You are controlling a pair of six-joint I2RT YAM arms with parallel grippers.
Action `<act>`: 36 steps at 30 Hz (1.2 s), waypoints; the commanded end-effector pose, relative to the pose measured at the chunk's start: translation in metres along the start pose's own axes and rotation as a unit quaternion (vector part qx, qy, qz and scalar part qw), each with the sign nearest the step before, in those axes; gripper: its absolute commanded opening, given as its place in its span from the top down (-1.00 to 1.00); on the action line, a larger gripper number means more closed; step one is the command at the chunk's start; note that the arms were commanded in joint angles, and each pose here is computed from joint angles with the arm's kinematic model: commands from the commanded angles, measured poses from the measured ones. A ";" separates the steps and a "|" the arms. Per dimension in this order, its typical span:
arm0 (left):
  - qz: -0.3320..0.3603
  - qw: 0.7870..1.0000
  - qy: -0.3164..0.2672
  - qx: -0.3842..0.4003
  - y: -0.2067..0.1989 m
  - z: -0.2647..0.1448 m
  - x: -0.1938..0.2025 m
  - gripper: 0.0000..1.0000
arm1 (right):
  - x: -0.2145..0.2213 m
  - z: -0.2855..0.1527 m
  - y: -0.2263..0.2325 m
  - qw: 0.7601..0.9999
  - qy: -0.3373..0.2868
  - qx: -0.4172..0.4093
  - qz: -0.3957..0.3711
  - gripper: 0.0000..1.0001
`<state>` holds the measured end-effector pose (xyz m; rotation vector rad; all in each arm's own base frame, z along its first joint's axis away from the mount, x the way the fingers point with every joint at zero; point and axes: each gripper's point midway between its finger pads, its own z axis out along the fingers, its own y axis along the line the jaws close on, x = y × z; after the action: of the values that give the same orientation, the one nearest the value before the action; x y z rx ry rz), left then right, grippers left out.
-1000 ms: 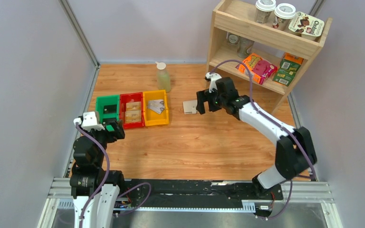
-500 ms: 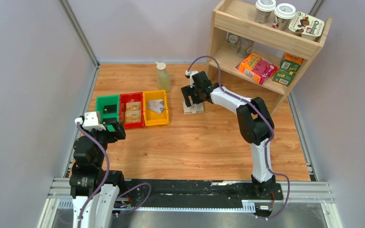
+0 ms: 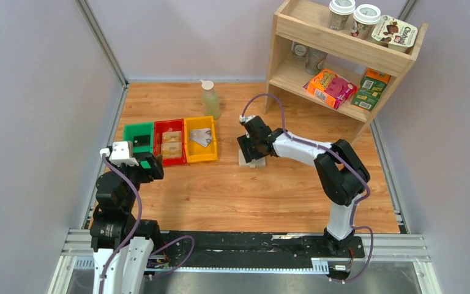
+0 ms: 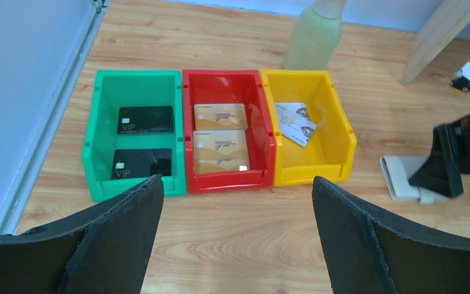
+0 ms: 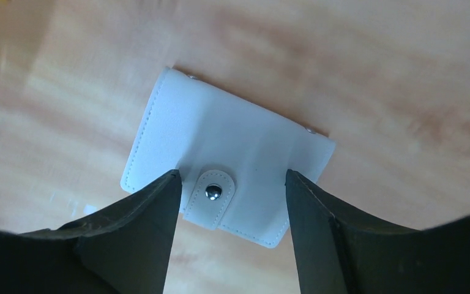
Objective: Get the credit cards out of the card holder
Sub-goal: Move the card holder to the center of the board.
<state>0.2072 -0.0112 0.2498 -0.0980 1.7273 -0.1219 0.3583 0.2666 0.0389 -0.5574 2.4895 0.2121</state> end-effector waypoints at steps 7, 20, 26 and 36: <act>-0.042 0.994 0.069 0.072 -0.032 0.021 0.006 -0.94 | 0.025 -0.088 0.049 0.993 0.006 -0.111 0.044 -0.68; -0.024 0.994 0.078 0.069 -0.029 0.018 0.009 -0.94 | 0.006 -0.058 0.024 0.980 0.043 -0.195 0.007 -0.68; -0.034 0.996 0.071 0.031 -0.019 0.011 -0.007 -0.94 | 0.024 -0.034 0.028 0.977 0.068 -0.199 0.028 -0.69; -0.070 0.980 0.182 -0.041 -0.005 0.018 0.001 -0.91 | 0.065 -0.068 0.079 0.969 0.067 -0.229 0.070 -0.63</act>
<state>0.2270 -0.0175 0.2588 -0.1976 1.9909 -0.1767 0.2702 0.2768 0.0441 -0.6640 2.6540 0.7275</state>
